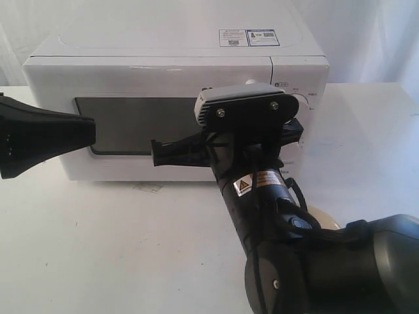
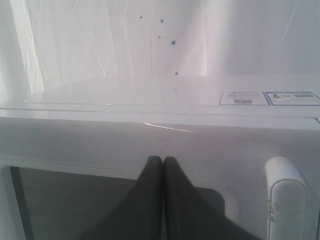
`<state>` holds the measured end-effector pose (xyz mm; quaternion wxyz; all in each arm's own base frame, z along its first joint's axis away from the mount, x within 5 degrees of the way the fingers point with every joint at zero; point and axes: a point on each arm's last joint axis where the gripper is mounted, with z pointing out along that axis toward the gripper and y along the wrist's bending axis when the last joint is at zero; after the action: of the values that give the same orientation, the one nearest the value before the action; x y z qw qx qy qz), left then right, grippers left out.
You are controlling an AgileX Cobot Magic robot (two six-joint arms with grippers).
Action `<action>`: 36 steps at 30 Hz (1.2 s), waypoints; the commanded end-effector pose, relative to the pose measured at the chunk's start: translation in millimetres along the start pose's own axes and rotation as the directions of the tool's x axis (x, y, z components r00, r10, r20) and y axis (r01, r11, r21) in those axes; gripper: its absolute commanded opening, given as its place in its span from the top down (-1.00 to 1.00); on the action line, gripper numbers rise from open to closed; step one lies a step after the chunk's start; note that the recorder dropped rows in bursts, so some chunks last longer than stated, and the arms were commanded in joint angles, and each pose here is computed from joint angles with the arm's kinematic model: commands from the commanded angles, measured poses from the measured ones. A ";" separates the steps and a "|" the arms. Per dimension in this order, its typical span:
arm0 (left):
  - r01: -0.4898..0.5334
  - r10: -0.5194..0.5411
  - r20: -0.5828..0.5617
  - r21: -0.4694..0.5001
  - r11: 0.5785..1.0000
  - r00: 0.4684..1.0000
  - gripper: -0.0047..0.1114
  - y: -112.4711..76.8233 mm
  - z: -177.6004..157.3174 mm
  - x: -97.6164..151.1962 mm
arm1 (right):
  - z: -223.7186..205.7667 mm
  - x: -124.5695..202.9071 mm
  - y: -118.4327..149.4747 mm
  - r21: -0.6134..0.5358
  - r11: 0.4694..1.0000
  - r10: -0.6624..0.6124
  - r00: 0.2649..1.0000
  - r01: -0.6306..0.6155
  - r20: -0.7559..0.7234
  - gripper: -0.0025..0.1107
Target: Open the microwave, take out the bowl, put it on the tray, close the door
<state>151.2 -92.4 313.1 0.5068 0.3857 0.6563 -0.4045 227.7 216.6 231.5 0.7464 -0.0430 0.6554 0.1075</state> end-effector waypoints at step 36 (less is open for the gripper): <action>0.004 -0.005 0.016 0.011 1.000 1.000 0.92 -2.4 -0.5 -0.6 | -163.2 -74.9 -155.2 0.007 0.984 0.175 0.964 -0.177 -0.200 0.96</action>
<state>151.2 -92.4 313.1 0.5068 0.3857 0.6563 -0.4045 104.6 31.3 281.4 0.6532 -0.0086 0.7340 0.1858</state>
